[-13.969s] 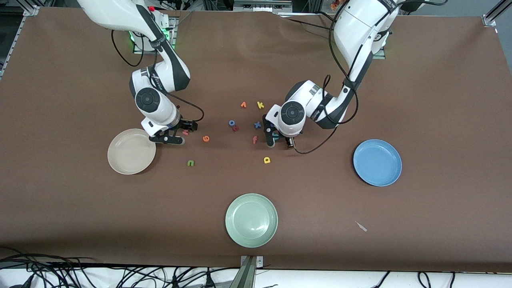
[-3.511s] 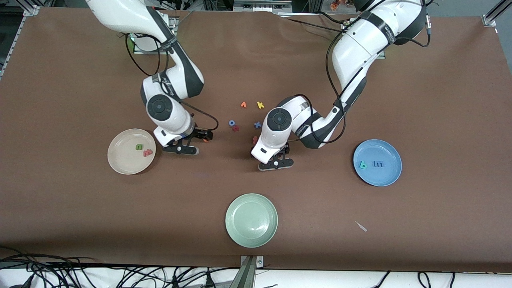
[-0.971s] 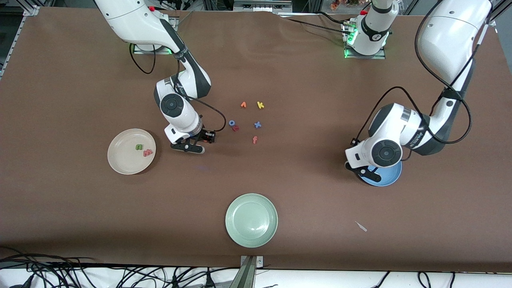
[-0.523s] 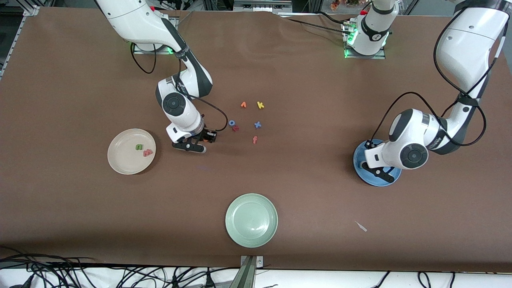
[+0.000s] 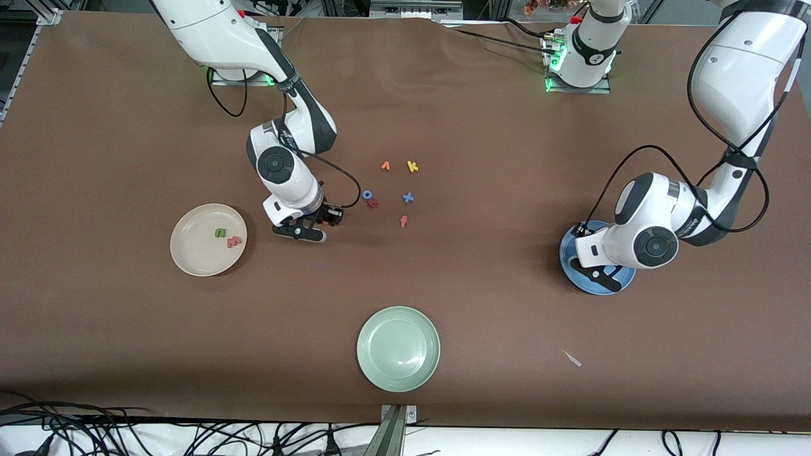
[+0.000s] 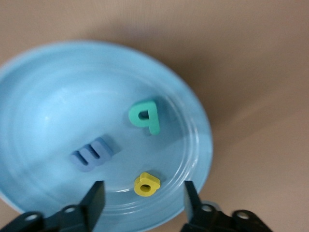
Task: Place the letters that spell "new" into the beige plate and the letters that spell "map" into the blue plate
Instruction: 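Release the yellow letter on the blue plate while the right lifts e, then return the left gripper to rest while the right carries e to beige plate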
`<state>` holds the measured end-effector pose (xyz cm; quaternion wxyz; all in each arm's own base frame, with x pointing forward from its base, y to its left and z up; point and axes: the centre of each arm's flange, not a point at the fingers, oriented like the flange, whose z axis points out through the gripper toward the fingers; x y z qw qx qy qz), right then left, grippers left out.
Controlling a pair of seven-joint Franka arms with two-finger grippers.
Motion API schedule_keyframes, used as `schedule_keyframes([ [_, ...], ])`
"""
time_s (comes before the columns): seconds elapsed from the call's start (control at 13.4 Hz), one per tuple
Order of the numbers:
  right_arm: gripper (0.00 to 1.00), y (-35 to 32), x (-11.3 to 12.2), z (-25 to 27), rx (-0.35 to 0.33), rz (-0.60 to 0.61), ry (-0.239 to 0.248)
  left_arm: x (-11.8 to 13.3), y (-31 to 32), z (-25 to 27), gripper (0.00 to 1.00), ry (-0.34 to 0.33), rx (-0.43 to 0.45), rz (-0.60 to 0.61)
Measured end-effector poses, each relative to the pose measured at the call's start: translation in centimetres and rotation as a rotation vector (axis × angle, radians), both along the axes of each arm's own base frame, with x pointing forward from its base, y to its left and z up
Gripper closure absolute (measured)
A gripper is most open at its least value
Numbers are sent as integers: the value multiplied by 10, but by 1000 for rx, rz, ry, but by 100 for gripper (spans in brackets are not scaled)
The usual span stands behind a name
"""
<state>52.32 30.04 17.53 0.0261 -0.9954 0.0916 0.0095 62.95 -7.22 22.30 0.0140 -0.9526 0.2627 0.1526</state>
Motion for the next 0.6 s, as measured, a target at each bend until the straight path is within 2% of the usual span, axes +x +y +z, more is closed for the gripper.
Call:
schedule_keyframes([
  [0.15,65,0,0,0,1,0,-1,8,-13,45,0,-16,8,7],
  [0.6,69,4,3,3,6,3,-8,33,-10,184,0,-28,12,80],
])
